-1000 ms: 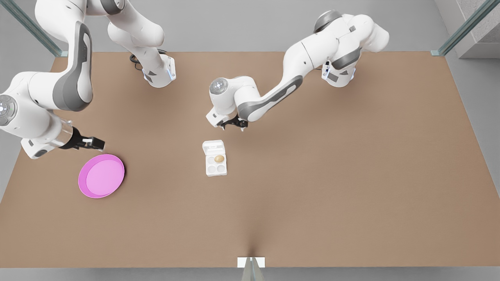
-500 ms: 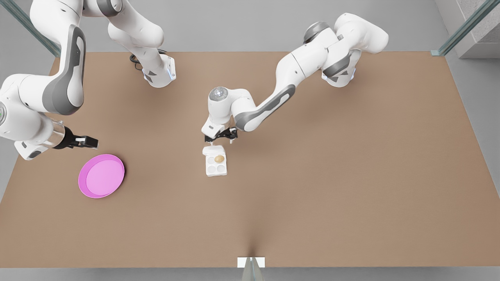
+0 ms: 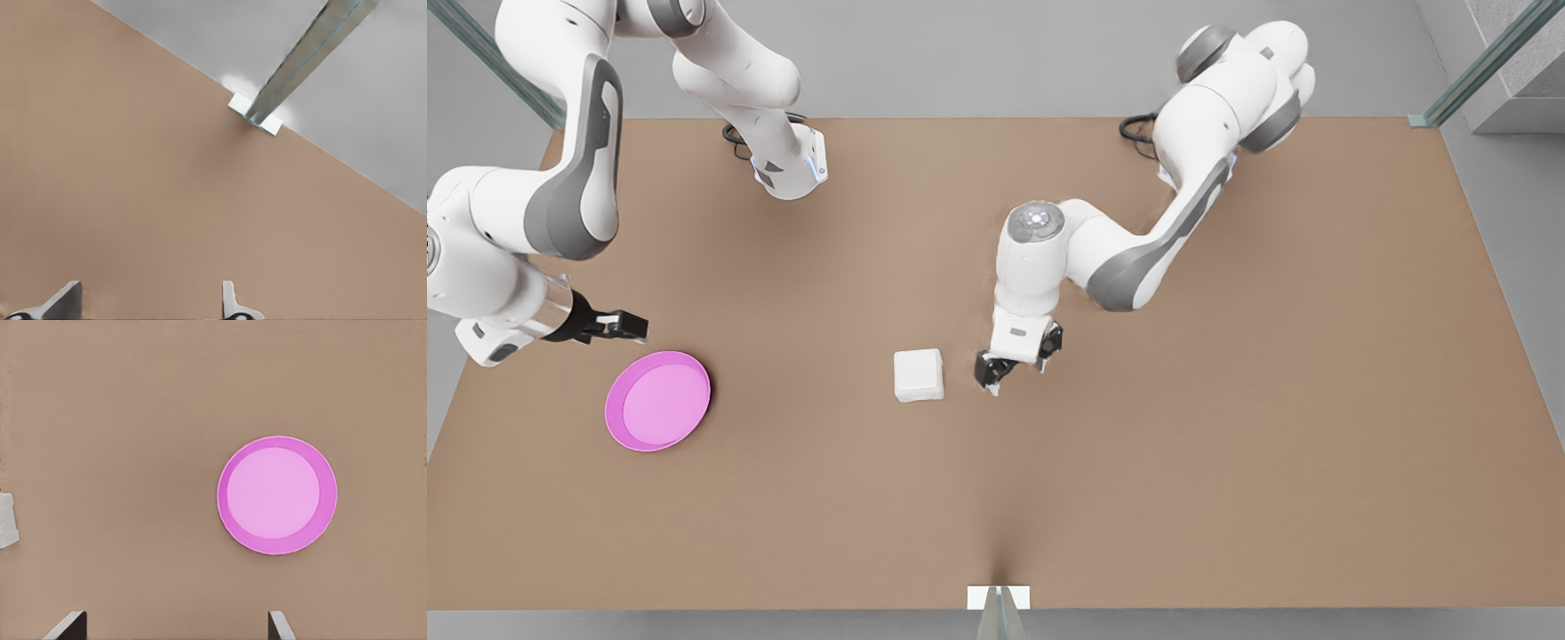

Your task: Pack egg into the box and close the box lid

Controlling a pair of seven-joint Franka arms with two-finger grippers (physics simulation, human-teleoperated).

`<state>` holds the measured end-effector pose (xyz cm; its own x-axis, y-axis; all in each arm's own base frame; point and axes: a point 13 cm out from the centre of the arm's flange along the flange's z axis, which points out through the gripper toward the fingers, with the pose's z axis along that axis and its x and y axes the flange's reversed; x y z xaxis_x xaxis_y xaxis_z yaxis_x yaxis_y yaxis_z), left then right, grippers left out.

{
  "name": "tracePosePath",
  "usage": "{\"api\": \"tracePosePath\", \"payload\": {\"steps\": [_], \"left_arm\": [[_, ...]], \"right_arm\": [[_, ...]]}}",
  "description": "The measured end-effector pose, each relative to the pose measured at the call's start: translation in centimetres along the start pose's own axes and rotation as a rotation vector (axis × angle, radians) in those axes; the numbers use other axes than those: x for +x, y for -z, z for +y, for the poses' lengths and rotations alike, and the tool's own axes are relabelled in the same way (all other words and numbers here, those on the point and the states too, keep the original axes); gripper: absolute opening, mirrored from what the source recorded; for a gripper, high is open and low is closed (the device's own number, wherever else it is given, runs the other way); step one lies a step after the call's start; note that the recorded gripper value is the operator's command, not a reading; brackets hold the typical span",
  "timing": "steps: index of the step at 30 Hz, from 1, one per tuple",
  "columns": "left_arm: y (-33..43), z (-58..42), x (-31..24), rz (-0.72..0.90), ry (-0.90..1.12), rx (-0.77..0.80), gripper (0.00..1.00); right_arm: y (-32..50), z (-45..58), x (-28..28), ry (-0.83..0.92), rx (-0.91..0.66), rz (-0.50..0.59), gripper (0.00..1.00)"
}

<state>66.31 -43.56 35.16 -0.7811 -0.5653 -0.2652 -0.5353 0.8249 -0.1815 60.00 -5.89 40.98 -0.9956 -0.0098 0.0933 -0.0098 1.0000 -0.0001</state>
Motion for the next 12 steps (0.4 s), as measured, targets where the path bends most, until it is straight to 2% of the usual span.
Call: {"api": "tracePosePath", "payload": {"steps": [2, 4, 5, 8, 12], "left_arm": [[0.6, 8.3, -12.0, -0.028, 0.094, -0.107, 1.00], [0.8, 17.0, -20.2, -0.037, 0.168, -0.232, 1.00], [3.8, 22.5, -23.5, -0.014, 0.243, -0.274, 1.00], [9.1, 32.3, -19.0, 0.149, 0.237, -0.284, 1.00], [9.8, 31.9, -16.0, 0.246, 0.089, -0.211, 1.00]], "right_arm": [[0.0, 0.2, -0.4, 0.007, 0.001, -0.010, 1.00], [0.0, 0.1, -0.6, 0.008, 0.001, -0.019, 1.00], [0.0, 0.1, -0.7, 0.009, 0.002, -0.022, 1.00], [0.0, 0.2, -0.9, 0.014, 0.002, -0.029, 1.00], [0.0, 0.2, -1.0, 0.017, 0.002, -0.034, 1.00]]}}
